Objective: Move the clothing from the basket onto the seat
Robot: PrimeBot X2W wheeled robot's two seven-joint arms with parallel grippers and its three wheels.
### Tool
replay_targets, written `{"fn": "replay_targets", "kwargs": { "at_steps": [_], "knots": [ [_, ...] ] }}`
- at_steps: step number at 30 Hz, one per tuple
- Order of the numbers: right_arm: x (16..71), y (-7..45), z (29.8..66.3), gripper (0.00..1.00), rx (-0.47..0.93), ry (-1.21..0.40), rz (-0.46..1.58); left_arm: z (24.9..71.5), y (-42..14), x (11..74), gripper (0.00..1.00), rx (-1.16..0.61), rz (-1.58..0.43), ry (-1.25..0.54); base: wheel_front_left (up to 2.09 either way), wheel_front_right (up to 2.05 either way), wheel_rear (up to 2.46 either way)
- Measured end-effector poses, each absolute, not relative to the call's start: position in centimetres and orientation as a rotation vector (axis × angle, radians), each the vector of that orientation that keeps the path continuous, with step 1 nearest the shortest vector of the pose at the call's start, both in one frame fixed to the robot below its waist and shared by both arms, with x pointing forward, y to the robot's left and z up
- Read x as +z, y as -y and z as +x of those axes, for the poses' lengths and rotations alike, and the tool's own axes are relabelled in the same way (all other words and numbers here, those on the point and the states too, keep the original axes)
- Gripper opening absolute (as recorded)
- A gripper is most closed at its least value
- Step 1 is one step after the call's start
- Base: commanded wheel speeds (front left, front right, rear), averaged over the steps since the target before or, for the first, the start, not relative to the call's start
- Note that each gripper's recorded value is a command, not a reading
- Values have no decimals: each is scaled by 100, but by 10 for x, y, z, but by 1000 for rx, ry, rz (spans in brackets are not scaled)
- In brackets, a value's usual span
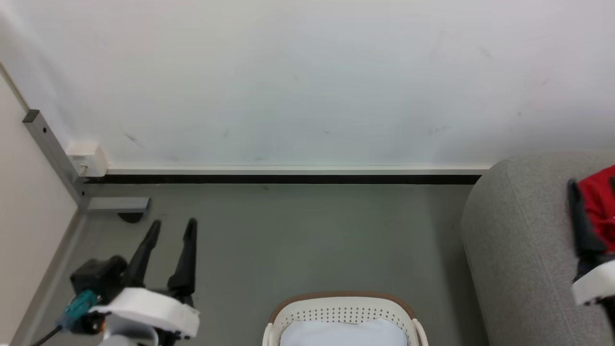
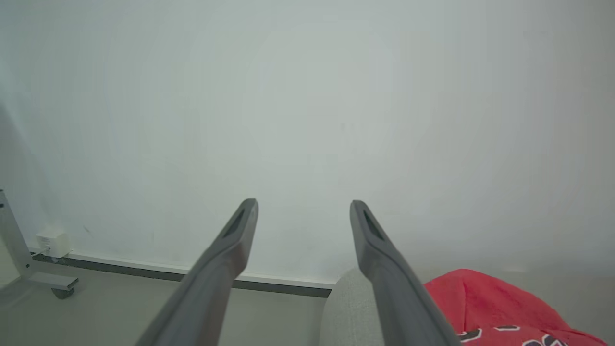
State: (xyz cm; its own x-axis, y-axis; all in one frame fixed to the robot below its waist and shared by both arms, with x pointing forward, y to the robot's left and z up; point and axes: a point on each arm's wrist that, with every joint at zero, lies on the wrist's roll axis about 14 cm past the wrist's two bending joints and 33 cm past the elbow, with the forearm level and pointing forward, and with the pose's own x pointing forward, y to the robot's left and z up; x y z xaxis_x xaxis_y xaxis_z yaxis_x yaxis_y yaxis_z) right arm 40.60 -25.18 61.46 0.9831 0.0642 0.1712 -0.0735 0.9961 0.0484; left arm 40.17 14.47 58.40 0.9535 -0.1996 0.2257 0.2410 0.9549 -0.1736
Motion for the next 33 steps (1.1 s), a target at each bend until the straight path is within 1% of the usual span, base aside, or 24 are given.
{"fn": "replay_targets", "kwargs": {
  "at_steps": [4, 7, 12, 15, 19, 33],
  "knots": [
    [594, 224, 394, 100, 91, 202, 142, 388, -169, 566, 100, -121, -217, 180, 0, 0, 0],
    [576, 217, 382, 100, 68, 225, 213, 377, -181, 545, 100, -65, -207, 136, 0, 0, 0],
    [540, 197, 364, 100, 80, 168, 203, 364, -187, 529, 100, -24, -210, 115, 0, 0, 0],
    [528, 187, 358, 100, 84, 143, 211, 359, -184, 521, 100, -23, -200, 104, 0, 0, 0],
    [522, 172, 352, 100, 118, 124, 210, 355, -181, 515, 100, -31, -164, 97, 0, 0, 0],
    [525, 164, 347, 100, 128, 135, 229, 348, -185, 504, 100, -22, -145, 79, 0, 0, 0]
  ]
}}
